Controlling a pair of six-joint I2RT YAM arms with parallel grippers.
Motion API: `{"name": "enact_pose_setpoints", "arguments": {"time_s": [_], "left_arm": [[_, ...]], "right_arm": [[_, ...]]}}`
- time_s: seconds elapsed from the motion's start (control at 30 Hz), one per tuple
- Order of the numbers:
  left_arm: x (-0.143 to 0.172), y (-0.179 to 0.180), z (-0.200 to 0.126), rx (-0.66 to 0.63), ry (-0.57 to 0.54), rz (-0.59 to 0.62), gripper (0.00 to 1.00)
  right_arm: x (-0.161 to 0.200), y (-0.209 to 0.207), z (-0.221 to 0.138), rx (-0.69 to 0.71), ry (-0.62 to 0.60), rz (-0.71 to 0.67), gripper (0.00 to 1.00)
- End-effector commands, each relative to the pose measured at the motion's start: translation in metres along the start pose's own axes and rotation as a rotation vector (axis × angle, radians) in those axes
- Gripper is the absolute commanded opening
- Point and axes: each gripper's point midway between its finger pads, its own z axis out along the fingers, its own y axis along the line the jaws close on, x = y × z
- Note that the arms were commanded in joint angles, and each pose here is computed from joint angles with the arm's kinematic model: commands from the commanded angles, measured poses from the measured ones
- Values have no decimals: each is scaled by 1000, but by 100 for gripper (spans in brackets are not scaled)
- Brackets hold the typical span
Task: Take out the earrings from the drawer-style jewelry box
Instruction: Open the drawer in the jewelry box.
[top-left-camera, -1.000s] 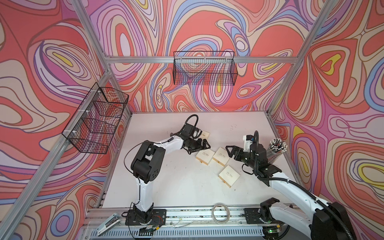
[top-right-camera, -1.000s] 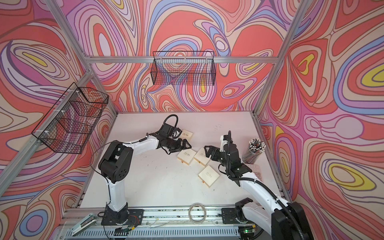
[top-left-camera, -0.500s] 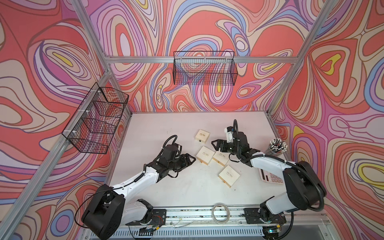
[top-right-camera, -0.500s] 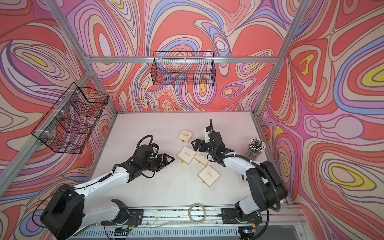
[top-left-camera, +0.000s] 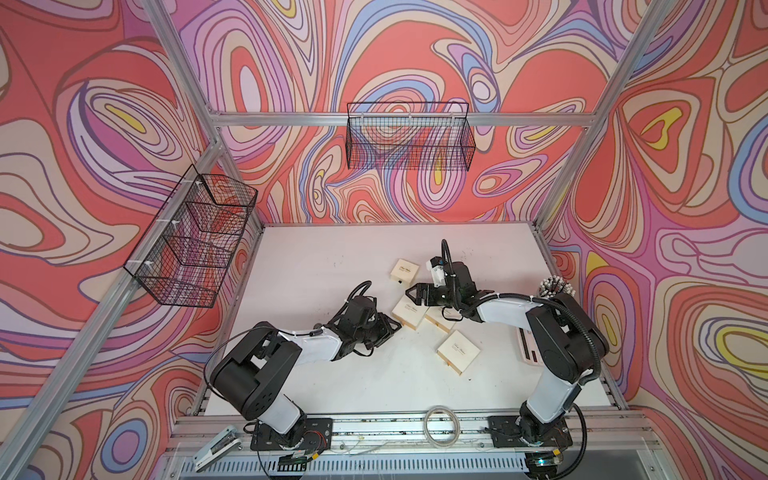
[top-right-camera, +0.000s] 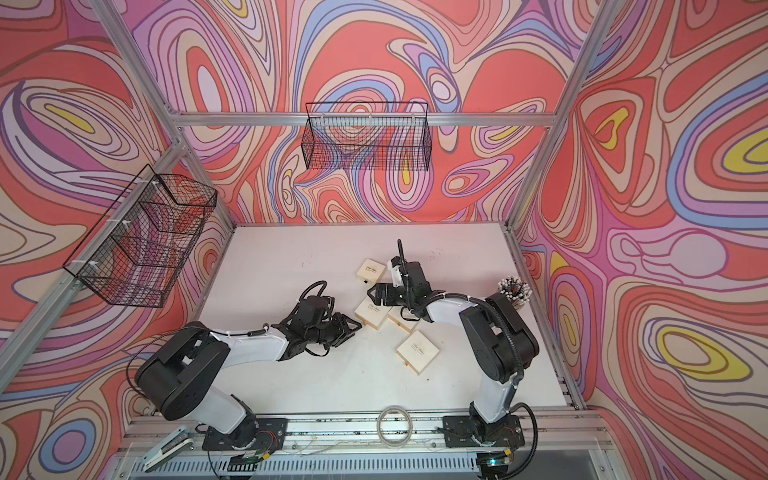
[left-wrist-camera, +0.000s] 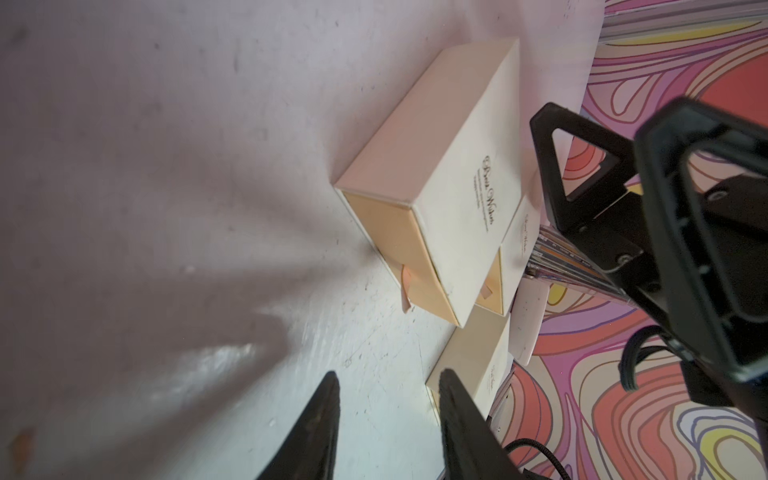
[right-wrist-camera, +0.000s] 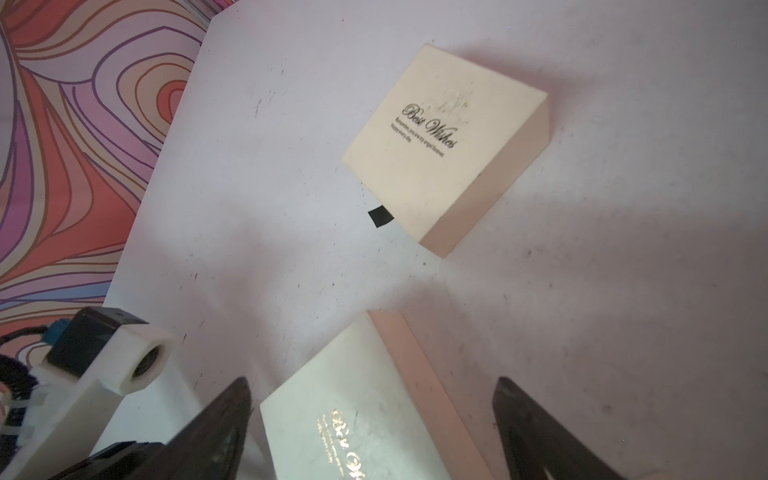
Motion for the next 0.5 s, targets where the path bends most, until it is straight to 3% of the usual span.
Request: {"name": "enact_pose_setpoints", "arguments": {"time_s": [0.0, 0.47], "left_arm": [[-11, -28, 10, 101, -26, -8, 35], [-15, -21, 35, 124, -33, -48, 23]], "right_arm": [[5, 5, 4, -31, 13, -3, 93], [11, 4, 4, -37, 16, 24, 92]]}}
